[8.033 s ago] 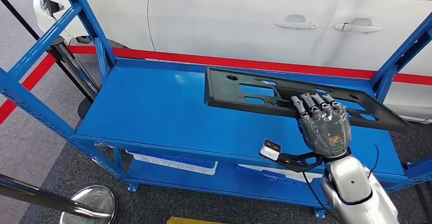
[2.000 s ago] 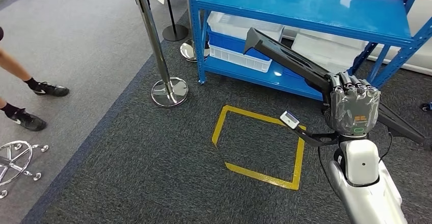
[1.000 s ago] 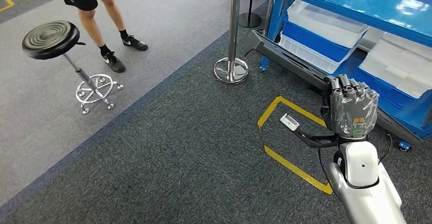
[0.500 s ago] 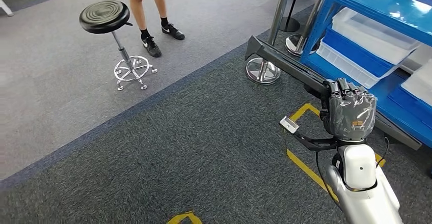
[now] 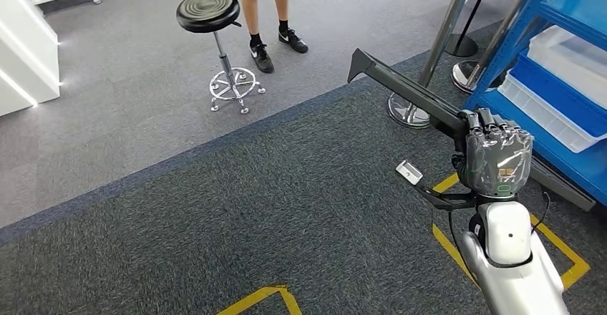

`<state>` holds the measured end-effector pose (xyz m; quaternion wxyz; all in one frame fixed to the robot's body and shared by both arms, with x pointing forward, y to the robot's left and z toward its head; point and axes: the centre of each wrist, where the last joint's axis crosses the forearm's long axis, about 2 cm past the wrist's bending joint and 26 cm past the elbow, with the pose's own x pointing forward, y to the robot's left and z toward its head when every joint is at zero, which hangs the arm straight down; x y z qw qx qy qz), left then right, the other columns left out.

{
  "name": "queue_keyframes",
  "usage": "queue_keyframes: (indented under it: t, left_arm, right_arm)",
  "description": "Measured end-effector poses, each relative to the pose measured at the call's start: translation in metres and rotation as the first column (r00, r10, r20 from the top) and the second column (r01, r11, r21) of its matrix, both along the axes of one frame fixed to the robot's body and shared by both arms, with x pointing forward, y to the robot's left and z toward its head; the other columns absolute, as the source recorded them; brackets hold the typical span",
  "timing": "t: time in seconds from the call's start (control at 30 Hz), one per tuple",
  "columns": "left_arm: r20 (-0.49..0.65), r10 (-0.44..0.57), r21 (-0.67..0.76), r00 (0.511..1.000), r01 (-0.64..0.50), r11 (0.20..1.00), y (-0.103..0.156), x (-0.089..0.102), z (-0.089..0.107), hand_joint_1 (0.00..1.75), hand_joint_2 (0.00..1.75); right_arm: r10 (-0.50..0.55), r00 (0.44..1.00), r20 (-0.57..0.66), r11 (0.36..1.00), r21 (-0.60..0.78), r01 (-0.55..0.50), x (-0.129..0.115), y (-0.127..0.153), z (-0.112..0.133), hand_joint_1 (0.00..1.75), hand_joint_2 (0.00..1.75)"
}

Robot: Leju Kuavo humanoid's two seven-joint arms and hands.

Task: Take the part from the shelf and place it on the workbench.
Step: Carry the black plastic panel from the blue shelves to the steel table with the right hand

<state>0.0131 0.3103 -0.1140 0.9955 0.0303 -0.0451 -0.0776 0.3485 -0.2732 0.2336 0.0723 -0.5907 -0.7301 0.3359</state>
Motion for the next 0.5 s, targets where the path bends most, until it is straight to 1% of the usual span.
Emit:
queue_keyframes:
  t: [0.27, 0.5]
  left_arm:
    - [-0.006, 0.0, 0.001, 1.0, 0.0, 1.0, 0.001, -0.0025, -0.0001, 0.0, 1.75]
    - [-0.004, -0.002, -0.005, 1.0, 0.002, 1.0, -0.0009, -0.0013, -0.0001, 0.0, 1.75]
  right_arm:
    - [-0.001, 1.0, 0.004, 1.0, 0.002, 0.001, 0.001, 0.0002, 0.0016, 1.75, 1.75]
    - [-0.005, 1.0, -0.005, 1.0, -0.001, 0.005, -0.0005, -0.0008, -0.002, 1.75, 1.75]
